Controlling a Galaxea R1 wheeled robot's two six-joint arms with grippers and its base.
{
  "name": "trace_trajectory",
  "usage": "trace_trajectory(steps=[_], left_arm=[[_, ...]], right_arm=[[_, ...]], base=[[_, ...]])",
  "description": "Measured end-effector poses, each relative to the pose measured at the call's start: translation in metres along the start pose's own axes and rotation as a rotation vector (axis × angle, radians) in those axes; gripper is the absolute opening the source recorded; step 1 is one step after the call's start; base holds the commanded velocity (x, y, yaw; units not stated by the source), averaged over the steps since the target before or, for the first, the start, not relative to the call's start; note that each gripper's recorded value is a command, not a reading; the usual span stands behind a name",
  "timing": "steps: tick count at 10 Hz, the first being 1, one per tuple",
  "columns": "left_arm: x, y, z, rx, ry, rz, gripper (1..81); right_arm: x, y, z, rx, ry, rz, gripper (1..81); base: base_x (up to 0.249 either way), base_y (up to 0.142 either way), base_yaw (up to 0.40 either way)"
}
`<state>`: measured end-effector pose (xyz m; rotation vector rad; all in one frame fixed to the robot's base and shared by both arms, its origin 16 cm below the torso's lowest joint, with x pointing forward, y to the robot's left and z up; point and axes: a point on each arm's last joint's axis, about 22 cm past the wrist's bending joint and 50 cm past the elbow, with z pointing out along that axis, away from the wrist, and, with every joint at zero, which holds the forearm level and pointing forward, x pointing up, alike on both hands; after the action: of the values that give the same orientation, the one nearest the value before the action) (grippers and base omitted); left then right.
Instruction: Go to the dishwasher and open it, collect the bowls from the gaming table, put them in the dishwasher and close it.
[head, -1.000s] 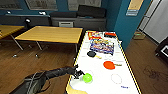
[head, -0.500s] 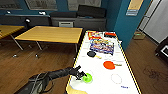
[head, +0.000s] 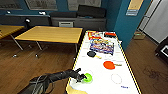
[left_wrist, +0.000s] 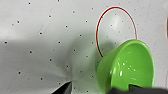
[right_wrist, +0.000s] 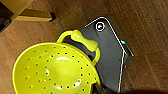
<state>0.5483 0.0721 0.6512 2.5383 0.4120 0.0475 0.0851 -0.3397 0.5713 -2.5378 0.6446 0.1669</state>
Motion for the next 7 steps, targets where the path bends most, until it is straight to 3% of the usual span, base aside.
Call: trace_trajectory(steps=[1, 2, 3, 5, 7], left_arm=[[-0.002, -0.002, 0.002, 0.002, -0.003, -0.002, 81.1], [-0.003, -0.006, 0.003, 0.011, -0.001, 0.02, 1.0], [-0.005, -0.009, 0.005, 0.016, -0.002, 0.018, 1.0], [-0.015, -0.005, 0.008, 0.01, -0.015, 0.048, 1.0], [-0.031, 0.011, 0.002, -0.027, -0.045, 0.094, 1.0]], right_arm=[[-0.001, -0.001, 0.002, 0.003, -0.002, 0.002, 1.0], [-0.002, -0.004, 0.005, 0.006, -0.004, 0.003, 1.0], [-0.003, -0.004, 0.007, 0.007, -0.006, 0.003, 1.0], [-0.001, -0.001, 0.006, 0.0, -0.002, 0.004, 1.0], [0.0, 0.0, 0.006, -0.002, -0.001, 0.004, 1.0]], base=[[0.0, 0.0, 0.0], [0.0, 0.0, 0.0], [0.0, 0.0, 0.0], [0.0, 0.0, 0.0], [0.0, 0.0, 0.0]])
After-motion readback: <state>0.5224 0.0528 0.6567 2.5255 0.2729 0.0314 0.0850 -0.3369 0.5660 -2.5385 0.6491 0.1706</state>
